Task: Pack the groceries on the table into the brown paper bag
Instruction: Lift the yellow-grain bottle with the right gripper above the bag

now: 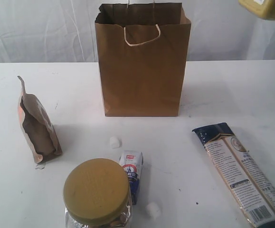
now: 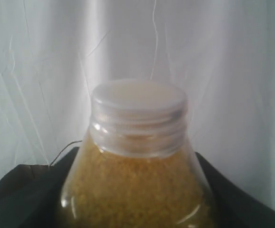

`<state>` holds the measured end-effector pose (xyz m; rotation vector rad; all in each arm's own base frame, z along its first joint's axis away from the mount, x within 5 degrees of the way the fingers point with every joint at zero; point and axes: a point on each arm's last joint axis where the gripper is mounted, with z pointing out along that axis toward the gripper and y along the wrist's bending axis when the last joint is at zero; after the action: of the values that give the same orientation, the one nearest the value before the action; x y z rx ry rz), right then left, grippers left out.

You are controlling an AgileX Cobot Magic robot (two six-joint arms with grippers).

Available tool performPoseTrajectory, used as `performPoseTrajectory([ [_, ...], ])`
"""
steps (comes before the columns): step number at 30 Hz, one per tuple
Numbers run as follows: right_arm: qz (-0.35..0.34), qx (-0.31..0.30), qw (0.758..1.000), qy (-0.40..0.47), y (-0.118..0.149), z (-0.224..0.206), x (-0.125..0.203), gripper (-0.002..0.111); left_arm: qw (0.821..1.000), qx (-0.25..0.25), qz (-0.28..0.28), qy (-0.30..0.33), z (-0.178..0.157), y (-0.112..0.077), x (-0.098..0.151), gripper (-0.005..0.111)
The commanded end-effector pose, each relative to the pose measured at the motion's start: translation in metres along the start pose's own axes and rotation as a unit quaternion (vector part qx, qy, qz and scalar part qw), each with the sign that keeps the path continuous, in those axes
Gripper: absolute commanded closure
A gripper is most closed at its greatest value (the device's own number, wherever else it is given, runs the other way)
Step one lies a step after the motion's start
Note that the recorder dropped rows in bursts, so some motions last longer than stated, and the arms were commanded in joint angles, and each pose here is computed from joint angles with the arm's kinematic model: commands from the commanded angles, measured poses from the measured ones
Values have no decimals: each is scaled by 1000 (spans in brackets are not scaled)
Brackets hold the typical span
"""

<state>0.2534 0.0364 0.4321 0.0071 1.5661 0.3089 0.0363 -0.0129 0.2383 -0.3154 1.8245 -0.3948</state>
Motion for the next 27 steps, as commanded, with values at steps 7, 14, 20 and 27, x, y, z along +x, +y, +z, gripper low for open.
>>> performPoseTrajectory([
  [7,158,-63,985,44,-47,48,-5,108,1000,7,-3,1,-2,-2,-1,107],
  [14,183,-155,970,38,-62,73,4,108,1000,7,-3,1,-2,-2,-1,107],
  [20,133,-197,971,35,-63,87,4,108,1000,7,-3,1,-2,-2,-1,107],
  [27,95,-242,965,23,-64,112,-3,108,1000,7,-3,1,-2,-2,-1,107],
])
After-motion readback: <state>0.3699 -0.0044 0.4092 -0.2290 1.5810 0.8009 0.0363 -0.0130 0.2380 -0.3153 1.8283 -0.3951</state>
